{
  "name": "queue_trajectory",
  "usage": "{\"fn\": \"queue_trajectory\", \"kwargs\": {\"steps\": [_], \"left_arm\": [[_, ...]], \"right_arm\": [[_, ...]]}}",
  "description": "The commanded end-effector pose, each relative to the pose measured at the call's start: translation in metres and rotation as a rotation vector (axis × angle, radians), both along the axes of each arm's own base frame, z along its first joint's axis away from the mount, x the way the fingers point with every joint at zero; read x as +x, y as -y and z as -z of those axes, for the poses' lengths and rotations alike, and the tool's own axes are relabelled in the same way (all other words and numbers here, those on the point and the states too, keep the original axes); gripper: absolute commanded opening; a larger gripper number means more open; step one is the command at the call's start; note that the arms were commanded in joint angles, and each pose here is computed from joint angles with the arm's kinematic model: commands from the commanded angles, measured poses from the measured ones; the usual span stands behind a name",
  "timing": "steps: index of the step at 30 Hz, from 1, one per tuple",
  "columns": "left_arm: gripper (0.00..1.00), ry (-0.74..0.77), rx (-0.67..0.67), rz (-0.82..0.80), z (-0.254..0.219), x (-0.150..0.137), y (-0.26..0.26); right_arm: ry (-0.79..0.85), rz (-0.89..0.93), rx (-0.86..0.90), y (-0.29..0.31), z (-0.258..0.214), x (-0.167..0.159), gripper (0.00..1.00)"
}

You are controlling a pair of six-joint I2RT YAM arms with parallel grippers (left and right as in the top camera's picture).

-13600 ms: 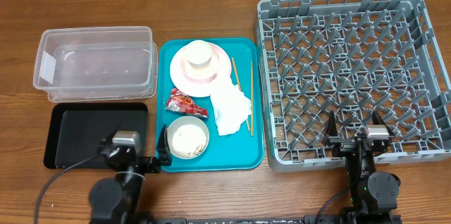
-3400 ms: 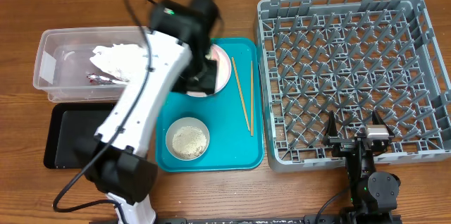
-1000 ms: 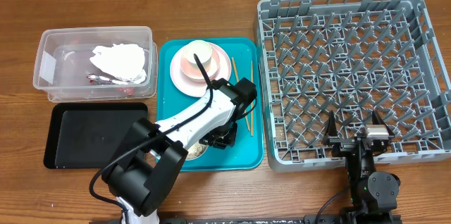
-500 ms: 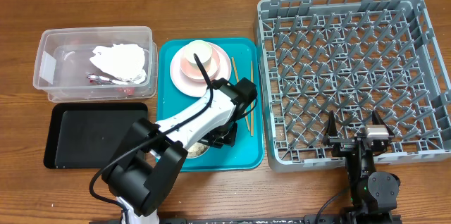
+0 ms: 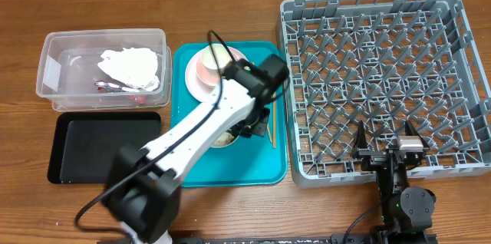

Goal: Sort waste into correct bins and load items into the dishwasher
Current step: 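Lift the bowl over the black tray and tip rice out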

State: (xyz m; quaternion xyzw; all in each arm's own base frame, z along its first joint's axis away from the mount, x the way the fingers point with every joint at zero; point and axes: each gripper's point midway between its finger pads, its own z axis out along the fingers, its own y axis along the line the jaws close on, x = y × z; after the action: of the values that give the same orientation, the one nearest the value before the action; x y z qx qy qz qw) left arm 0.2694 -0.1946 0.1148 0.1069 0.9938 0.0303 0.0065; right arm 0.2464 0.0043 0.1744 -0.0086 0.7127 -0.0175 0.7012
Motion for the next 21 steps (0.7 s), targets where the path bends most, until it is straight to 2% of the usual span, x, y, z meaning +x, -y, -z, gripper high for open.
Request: {"fn": "queue_trajectory", "kwargs": {"steps": [1, 9, 11, 21], "left_arm": [[0.04, 0.091, -0.126, -0.009, -0.048, 0.009, -0.008], [0.04, 0.214, -0.294, -0.153, -0.108, 0.024, -0.086], [0.04, 0.242, -0.37, -0.202, -0.122, 0.026, -0.114], [0.04, 0.304, -0.652, -0.381, -0.13, 0.026, -0.196]], "right_arm": [[0.002, 0.002, 0.0, 0.0, 0.002, 0.0, 1.0], [0.002, 0.002, 0.0, 0.0, 0.002, 0.0, 1.0], [0.002, 0.002, 0.0, 0.0, 0.002, 0.0, 1.0], [0.002, 0.002, 0.0, 0.0, 0.002, 0.0, 1.0]]}}
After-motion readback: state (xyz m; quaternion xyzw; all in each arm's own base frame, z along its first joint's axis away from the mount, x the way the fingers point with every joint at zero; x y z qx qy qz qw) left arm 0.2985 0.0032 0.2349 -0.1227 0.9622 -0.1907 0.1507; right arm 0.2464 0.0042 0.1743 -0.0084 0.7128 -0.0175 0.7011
